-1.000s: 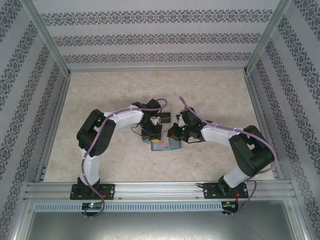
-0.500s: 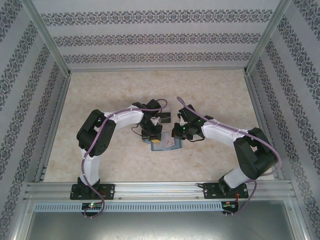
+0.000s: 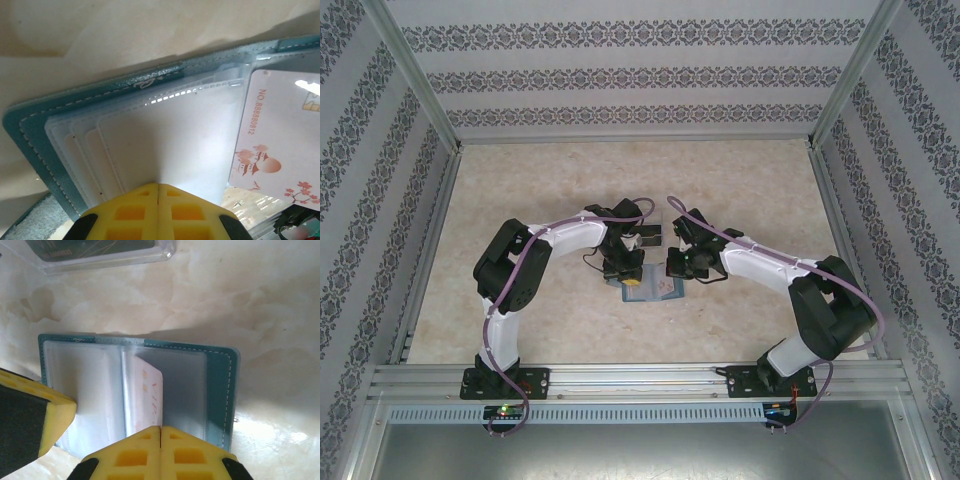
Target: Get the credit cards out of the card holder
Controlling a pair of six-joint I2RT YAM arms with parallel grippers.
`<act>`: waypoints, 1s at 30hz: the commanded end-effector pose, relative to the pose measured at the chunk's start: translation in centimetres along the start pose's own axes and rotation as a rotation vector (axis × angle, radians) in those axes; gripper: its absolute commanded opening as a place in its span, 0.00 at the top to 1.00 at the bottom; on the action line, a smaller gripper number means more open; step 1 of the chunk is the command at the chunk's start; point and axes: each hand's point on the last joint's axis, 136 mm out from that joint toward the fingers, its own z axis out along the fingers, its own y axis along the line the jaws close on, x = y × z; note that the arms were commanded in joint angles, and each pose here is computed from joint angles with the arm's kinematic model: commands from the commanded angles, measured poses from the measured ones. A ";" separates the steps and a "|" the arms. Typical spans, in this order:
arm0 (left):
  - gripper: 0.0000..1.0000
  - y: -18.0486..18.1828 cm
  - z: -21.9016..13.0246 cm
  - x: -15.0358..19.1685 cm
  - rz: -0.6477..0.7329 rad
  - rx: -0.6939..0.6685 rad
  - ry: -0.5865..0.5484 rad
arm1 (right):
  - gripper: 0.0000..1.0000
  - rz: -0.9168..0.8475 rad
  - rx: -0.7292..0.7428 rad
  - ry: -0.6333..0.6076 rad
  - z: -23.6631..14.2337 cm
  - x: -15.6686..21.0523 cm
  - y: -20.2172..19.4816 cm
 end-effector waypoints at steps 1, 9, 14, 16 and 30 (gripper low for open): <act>1.00 0.9 0.7 0.9 -0.005 -0.046 0.029 | 0.97 -0.037 0.044 -0.018 -0.8 -0.2 -0.2; 1.00 0.8 0.7 0.9 -0.007 -0.041 0.028 | 0.96 -0.029 -0.020 -0.012 -0.3 -0.1 1.3; 1.00 0.7 0.8 0.8 -0.007 -0.039 0.028 | 0.94 -0.015 -0.058 -0.003 0.3 0.0 2.2; 1.00 0.7 0.8 0.8 -0.007 -0.039 0.029 | 0.92 -0.016 -0.066 0.000 0.5 0.1 2.5; 1.00 0.7 0.8 0.9 -0.003 -0.039 0.032 | 0.81 -0.006 -0.081 0.023 0.5 0.6 2.8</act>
